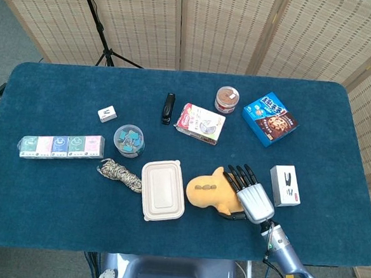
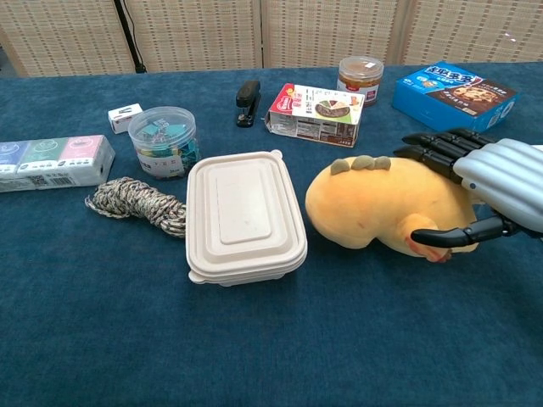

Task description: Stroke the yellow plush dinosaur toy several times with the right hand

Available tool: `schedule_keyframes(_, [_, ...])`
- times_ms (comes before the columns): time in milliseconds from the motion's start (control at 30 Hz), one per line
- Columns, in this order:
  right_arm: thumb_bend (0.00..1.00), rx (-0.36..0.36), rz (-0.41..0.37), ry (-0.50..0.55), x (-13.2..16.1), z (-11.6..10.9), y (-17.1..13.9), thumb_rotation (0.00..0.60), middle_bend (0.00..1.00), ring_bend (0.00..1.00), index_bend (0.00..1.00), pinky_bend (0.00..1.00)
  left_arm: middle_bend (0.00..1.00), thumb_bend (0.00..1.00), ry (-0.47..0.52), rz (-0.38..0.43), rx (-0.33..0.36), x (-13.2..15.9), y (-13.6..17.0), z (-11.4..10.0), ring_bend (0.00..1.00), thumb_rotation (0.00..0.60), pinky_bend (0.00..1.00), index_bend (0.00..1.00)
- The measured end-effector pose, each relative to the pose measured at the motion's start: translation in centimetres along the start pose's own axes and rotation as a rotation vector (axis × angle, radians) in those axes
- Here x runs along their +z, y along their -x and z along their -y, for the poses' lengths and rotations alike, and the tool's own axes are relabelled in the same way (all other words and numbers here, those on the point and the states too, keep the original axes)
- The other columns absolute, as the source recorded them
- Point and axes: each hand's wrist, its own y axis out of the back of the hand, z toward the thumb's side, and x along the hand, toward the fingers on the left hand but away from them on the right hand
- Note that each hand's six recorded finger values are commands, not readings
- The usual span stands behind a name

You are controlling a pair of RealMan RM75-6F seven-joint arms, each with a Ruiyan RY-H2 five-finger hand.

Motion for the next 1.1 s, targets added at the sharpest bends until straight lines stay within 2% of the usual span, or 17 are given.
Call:
schedule_keyframes(167, [0.00, 0.005, 0.038, -0.009, -1.3, -0.1, -0.4, 0.000, 0.00, 0.00, 0.00, 0.00, 0.00, 0.00, 0.000, 0.001, -0.001, 0.0, 0.0, 0.0, 0.00, 0.600, 0.00, 0.00])
schedule_keyframes(300, [0.00, -0.003, 0.038, 0.014, -1.3, -0.6, -0.4, 0.000, 0.00, 0.00, 0.00, 0.00, 0.00, 0.00, 0.002, -0.001, -0.001, -0.1, 0.0, 0.0, 0.00, 0.600, 0.00, 0.00])
schedule_keyframes(533, [0.00, -0.072, -0.034, 0.072, 1.0, -3.3, 1.5, 0.000, 0.00, 0.00, 0.00, 0.00, 0.00, 0.00, 0.004, 0.000, -0.002, -0.1, 0.1, -0.1, 0.00, 0.600, 0.00, 0.00])
schedule_keyframes(667, [0.00, -0.092, -0.107, 0.114, 3.6, -4.5, 2.7, 0.000, 0.00, 0.00, 0.00, 0.00, 0.00, 0.00, 0.006, 0.001, -0.001, -0.2, 0.1, -0.1, 0.00, 0.600, 0.00, 0.00])
schedule_keyframes(933, [0.00, -0.063, -0.196, 0.130, 7.9, -3.5, 4.0, 0.000, 0.00, 0.00, 0.00, 0.00, 0.00, 0.00, 0.008, 0.002, -0.004, -0.3, 0.1, -0.1, 0.00, 0.600, 0.00, 0.00])
schedule_keyframes(1100, [0.00, -0.054, -0.204, 0.092, 8.5, -2.5, 4.7, 0.000, 0.00, 0.00, 0.00, 0.00, 0.00, 0.00, 0.011, 0.001, -0.002, -0.4, 0.1, -0.2, 0.00, 0.600, 0.00, 0.00])
